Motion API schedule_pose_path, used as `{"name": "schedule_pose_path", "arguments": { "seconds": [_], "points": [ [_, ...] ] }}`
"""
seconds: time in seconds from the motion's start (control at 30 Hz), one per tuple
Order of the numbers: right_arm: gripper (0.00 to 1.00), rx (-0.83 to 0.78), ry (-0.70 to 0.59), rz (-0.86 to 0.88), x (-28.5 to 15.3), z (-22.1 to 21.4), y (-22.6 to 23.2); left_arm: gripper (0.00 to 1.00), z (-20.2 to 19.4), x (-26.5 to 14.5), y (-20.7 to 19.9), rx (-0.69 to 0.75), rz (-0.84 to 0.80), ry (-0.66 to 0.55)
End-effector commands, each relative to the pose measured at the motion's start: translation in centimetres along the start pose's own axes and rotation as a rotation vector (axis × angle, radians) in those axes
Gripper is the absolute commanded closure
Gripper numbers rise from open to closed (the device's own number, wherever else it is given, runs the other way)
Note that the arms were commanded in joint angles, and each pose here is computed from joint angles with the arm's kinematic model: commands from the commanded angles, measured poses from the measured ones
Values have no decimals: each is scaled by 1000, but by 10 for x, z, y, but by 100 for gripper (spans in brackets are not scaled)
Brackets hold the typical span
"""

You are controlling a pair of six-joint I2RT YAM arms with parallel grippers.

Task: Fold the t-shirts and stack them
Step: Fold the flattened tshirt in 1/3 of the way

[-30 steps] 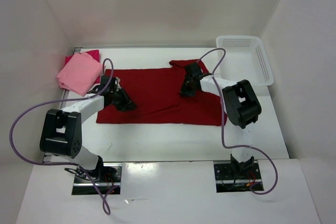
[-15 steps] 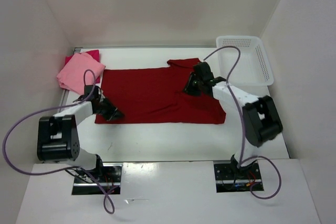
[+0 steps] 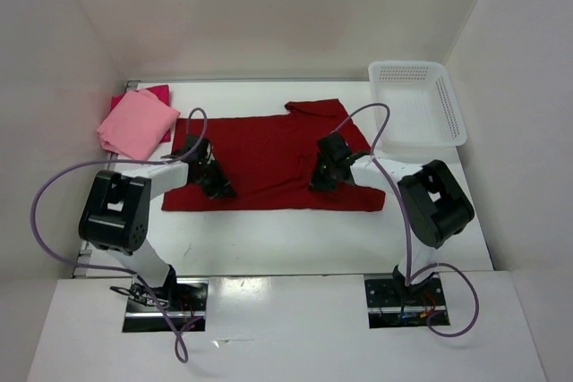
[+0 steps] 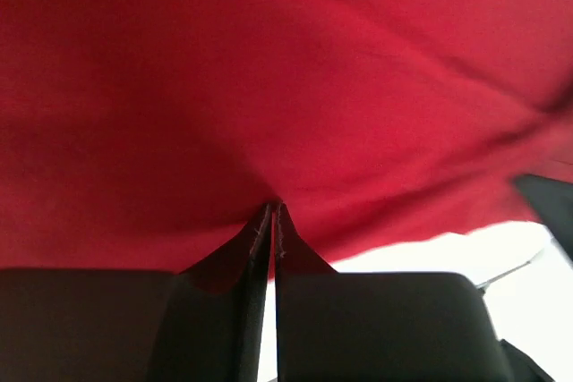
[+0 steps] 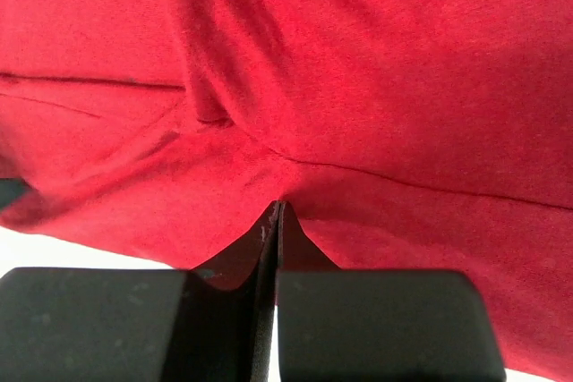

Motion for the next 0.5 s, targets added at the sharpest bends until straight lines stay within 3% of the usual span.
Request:
{"name": "schedule_pose_path", "arguments": {
  "seconds": [0.0,0.2,0.33,0.4,0.47],
  "points": [
    [100,-17,-21,-21,2,-1,-3,91,-7,9,10,-38,33,42],
    [100,10,76,-91,-2,-65,-19,92,-54,-6,45,-129,76,147],
    [100,41,151,-61,-23,-108,-30,87,-83,-27,57,-161,71,181],
    [100,72,172,-65,-32,-120,-39,83,-91,-37,56,-168,54,184],
    [99,71,134,-16,-47,-115,-33,72,-88,-45,52,-161,21,157]
  ]
}}
Point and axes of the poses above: each gripper's point midway between its finger pads, its own x axis out along the fingers, its own y axis along the line the jaws close on, z = x × y, the point moved 6 cm from there along -x, back along the fingers
